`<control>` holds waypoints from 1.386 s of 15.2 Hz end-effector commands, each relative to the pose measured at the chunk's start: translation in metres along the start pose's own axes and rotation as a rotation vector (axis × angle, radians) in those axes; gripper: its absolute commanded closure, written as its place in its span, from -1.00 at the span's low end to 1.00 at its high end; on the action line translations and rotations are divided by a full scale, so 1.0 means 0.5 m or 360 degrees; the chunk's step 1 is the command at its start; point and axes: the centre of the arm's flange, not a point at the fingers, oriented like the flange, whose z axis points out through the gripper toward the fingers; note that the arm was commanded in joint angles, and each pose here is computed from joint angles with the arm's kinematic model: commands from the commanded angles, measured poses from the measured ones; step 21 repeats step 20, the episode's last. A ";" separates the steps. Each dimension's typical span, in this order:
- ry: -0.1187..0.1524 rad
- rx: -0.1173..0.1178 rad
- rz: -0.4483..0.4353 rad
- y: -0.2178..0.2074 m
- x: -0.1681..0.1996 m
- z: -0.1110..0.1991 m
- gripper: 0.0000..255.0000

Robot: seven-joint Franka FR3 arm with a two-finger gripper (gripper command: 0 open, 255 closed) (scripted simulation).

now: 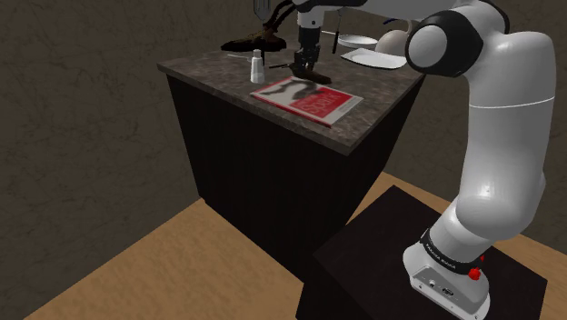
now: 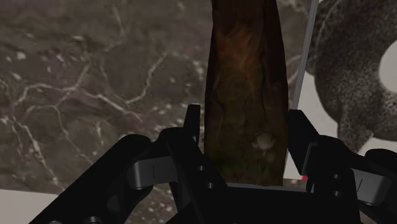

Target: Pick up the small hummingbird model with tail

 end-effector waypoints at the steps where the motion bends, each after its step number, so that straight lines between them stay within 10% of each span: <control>1: -0.0009 0.0001 0.0002 0.002 0.000 0.005 1.00; 21: -0.0009 0.0001 0.0002 0.004 -0.002 -0.153 1.00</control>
